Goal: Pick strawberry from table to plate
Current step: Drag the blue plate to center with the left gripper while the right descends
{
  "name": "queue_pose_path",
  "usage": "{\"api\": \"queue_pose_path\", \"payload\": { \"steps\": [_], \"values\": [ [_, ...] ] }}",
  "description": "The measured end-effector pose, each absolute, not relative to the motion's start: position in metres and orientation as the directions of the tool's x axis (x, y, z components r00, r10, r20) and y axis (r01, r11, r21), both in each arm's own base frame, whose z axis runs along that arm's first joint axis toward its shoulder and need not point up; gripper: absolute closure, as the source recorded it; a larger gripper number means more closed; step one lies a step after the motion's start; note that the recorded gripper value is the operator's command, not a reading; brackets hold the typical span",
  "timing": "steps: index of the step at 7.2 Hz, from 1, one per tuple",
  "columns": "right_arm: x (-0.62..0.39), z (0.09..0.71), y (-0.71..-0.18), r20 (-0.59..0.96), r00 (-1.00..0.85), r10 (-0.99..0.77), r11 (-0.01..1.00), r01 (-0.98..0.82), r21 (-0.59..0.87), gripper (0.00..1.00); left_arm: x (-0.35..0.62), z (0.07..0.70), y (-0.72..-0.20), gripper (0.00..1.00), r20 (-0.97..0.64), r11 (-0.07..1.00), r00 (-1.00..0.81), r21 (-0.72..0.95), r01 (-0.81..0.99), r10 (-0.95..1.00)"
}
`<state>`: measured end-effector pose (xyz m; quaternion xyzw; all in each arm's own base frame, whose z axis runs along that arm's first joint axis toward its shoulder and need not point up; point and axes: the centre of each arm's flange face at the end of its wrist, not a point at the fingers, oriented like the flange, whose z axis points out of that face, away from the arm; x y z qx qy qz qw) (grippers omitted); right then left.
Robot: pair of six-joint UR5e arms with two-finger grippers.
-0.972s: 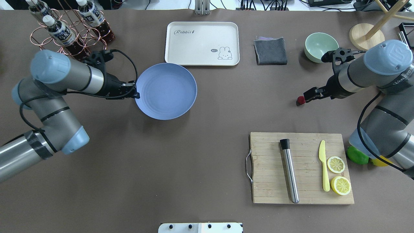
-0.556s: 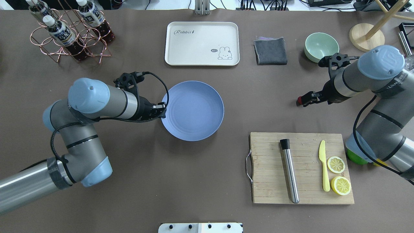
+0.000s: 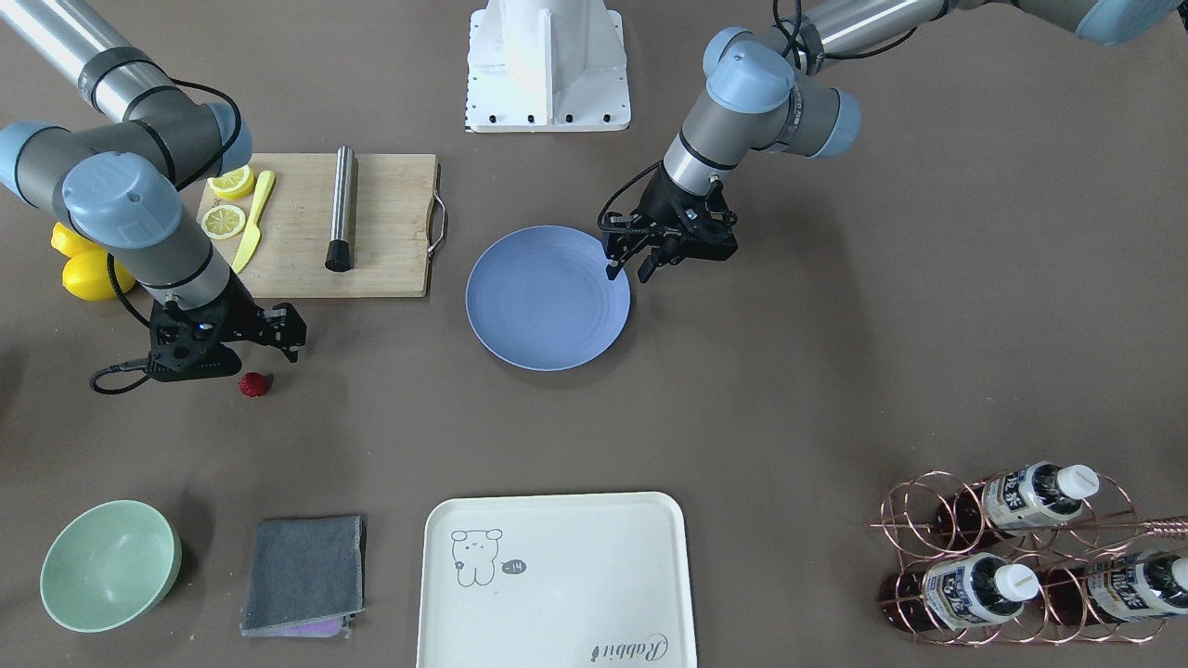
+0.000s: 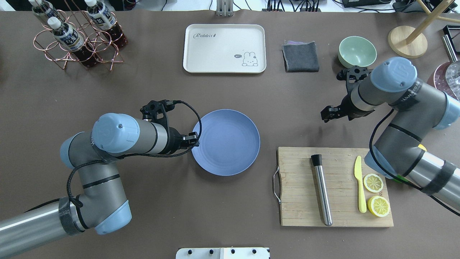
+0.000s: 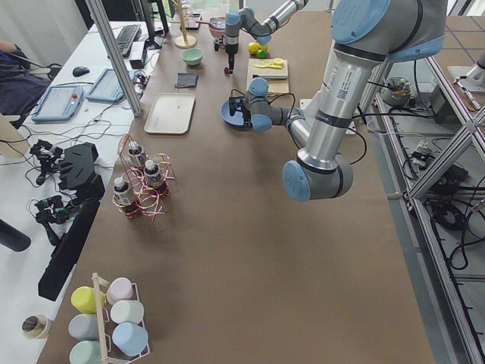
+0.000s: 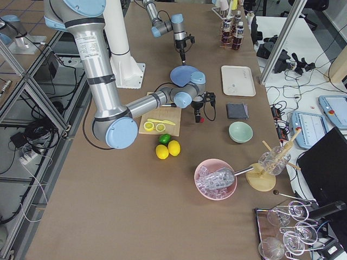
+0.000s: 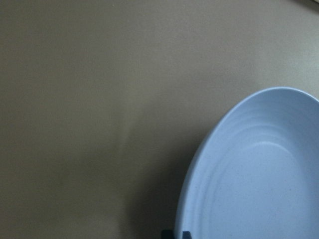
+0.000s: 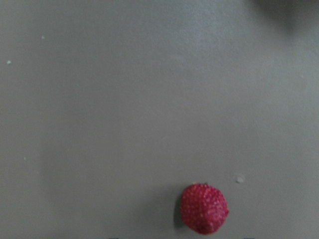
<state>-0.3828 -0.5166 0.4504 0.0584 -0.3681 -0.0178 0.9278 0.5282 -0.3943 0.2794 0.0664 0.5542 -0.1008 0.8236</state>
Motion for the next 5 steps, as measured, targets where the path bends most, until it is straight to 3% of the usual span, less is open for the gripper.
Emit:
{"api": "queue_pose_path", "payload": {
  "steps": [3, 4, 5],
  "values": [
    [-0.382, 0.453, -0.540, 0.671, 0.737, -0.083, 0.991, -0.007, 0.131, 0.19, 0.526, 0.278, -0.395, 0.02, -0.927, 0.970, 0.363, -0.001, 0.241, -0.091],
    [-0.380, 0.458, -0.540, 0.667, 0.741, -0.084, 0.992, -0.003, 0.129, 0.41, 0.525, 0.278, -0.395, 0.02, -0.928, 0.970, 0.362, -0.001, 0.243, -0.091],
    [-0.377, 0.463, -0.538, 0.664, 0.743, -0.081, 0.992, -0.004, 0.125, 0.89, 0.524, 0.277, -0.397, 0.02, -0.928, 0.970, 0.361, 0.000, 0.245, -0.091]
  ]
}}
